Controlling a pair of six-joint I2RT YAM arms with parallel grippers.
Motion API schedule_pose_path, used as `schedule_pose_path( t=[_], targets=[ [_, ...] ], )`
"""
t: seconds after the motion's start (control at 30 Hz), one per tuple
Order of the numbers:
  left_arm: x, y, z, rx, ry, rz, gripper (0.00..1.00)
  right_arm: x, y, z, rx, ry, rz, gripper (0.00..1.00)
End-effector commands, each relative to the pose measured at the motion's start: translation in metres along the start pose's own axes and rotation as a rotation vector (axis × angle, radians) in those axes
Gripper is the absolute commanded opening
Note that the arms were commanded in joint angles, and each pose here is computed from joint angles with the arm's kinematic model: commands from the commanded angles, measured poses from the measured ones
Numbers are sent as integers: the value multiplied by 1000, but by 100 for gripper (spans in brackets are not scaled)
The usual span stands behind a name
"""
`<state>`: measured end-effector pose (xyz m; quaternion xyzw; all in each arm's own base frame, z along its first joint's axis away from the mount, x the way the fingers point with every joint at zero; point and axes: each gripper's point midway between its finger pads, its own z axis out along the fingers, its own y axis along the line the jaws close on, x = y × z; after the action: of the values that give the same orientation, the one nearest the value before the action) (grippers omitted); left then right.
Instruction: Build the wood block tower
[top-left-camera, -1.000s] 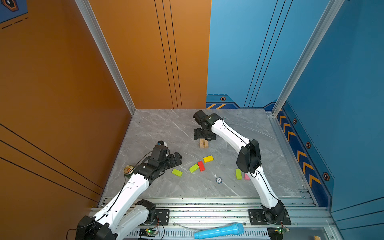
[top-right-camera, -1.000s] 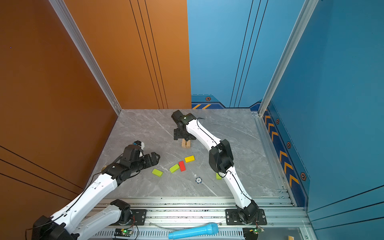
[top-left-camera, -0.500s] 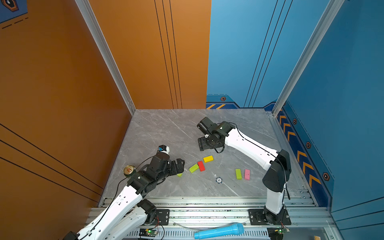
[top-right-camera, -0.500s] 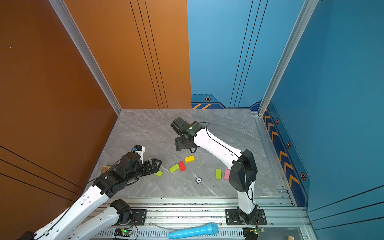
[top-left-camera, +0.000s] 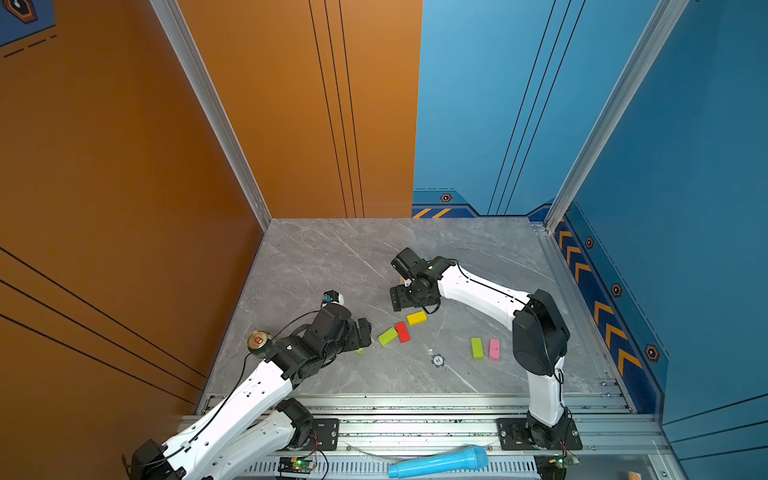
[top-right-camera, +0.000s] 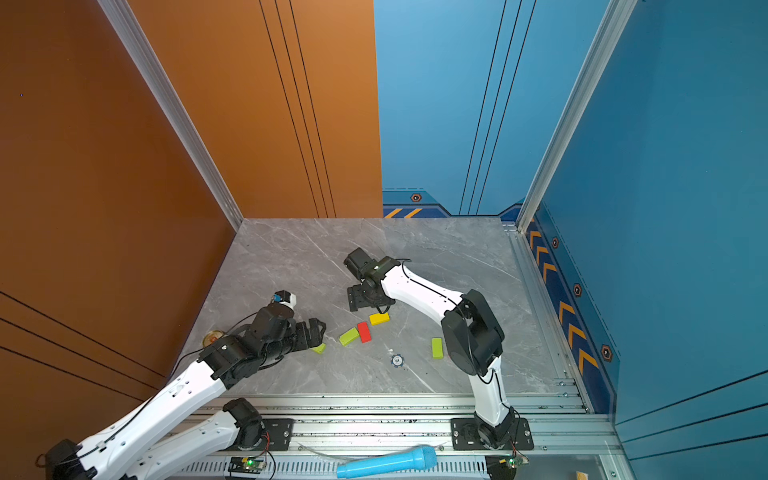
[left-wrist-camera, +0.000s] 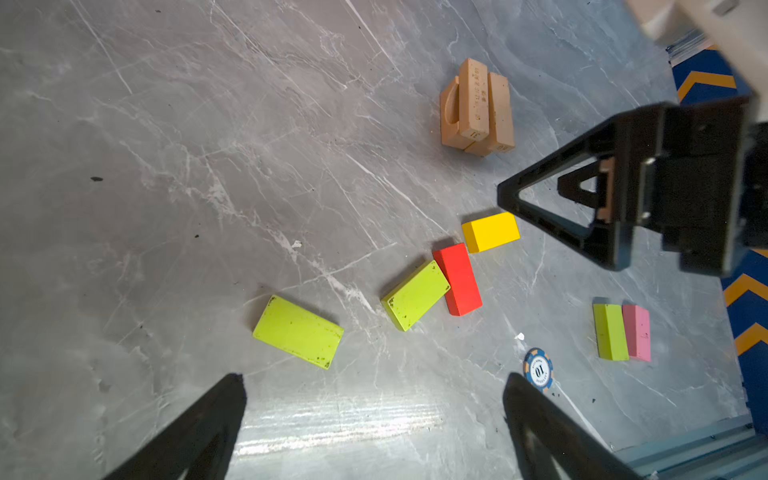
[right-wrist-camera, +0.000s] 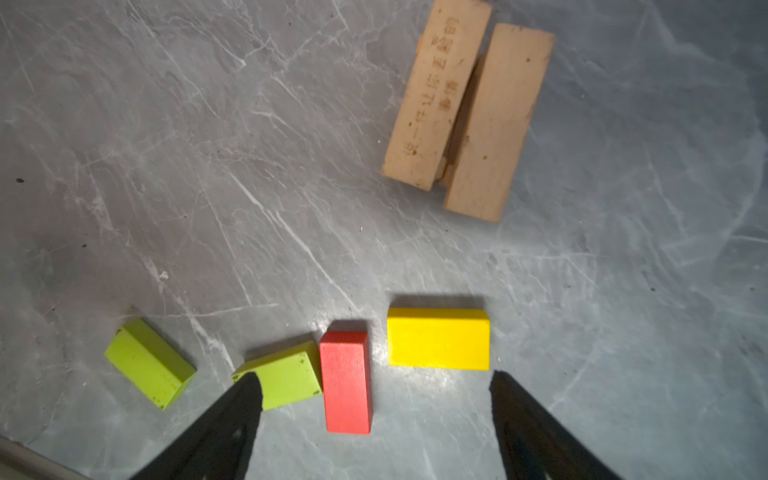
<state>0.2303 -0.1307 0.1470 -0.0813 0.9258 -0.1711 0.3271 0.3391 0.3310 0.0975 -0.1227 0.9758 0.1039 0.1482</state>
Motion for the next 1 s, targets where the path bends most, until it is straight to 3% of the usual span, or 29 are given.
schedule_pose_path(
  t=[0.0, 0.3, 0.97],
  targets=[
    [-12, 0, 0, -9, -20, 7, 98, -13, 9, 6, -46, -7, -8, 88],
    [-18, 6, 7, -23, -11, -16, 98, -16, 4, 33, -51, 41, 10, 88],
    [-18, 10, 15, -37, 5, -22, 98, -33, 4, 41, -61, 30, 28, 88]
  ],
)
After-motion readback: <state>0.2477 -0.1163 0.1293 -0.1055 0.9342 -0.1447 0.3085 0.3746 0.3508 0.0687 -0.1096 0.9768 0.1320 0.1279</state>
